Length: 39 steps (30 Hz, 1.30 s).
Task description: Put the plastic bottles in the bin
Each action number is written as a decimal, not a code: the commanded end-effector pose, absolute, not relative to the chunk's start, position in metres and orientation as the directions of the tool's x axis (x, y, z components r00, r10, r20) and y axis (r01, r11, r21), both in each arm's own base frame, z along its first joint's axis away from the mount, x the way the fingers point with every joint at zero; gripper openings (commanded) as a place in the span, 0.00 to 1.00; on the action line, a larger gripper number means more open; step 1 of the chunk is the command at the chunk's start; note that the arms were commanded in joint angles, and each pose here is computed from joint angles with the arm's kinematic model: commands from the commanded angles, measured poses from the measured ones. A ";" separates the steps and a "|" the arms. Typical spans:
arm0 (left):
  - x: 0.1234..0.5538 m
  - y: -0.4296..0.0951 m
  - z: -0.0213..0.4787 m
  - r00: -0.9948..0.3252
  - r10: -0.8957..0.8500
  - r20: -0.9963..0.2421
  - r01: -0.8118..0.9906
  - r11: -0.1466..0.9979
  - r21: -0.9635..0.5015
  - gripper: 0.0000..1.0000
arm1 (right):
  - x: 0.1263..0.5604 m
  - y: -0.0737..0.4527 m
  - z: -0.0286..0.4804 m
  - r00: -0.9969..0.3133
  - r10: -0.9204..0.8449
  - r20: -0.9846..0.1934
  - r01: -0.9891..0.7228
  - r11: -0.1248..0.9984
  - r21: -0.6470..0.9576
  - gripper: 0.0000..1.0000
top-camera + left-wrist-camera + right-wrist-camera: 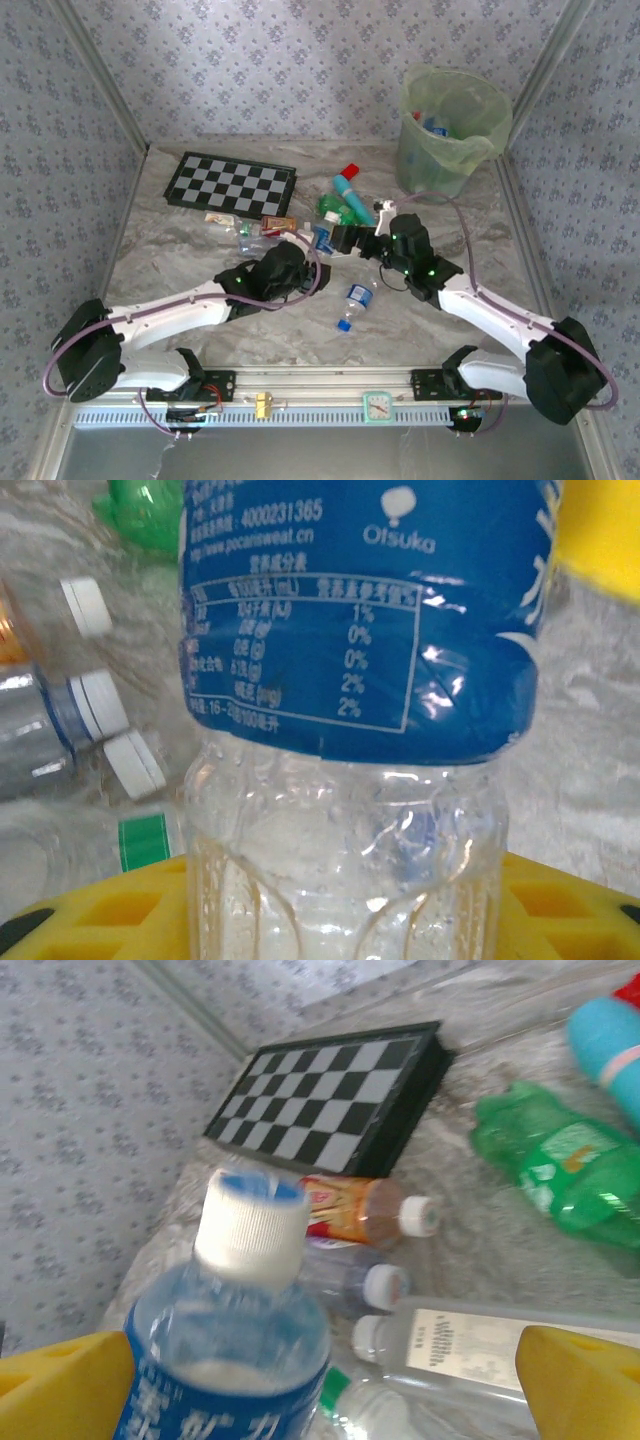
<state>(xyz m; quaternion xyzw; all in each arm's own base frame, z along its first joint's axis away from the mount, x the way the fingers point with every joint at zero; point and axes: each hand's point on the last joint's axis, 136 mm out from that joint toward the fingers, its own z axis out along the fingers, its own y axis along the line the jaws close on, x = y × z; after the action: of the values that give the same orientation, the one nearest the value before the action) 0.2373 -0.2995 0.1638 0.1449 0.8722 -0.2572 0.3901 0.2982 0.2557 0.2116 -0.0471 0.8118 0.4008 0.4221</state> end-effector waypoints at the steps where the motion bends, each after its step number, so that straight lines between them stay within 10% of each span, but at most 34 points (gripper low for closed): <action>1: 0.249 -0.310 0.200 -0.567 -0.031 -0.823 0.499 0.782 -0.372 0.50 | 0.293 0.281 0.232 -0.644 0.253 -0.722 -0.496 0.580 0.646 0.99; 19: 0.245 -0.317 0.206 -0.562 -0.050 -0.826 0.542 0.731 -0.413 0.51 | 0.300 0.310 0.219 -0.702 0.223 -0.677 -0.514 0.500 0.697 0.68; 29: 0.253 -0.294 0.199 -0.559 -0.077 -0.825 0.474 0.787 -0.394 0.86 | 0.312 0.289 0.215 -0.677 0.234 -0.698 -0.487 0.568 0.663 0.54; 39: 0.279 -0.235 0.190 -0.547 -0.158 -0.822 0.334 0.860 -0.387 0.90 | 0.365 0.213 0.265 -0.552 0.242 -0.798 -0.405 0.758 0.510 0.52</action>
<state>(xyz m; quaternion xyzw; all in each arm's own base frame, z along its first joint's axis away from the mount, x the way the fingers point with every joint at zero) 0.2710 -0.2536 0.1887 0.0771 0.8397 -0.2727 0.4632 0.3512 0.2380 0.2263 -0.0468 0.8191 0.3823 0.4251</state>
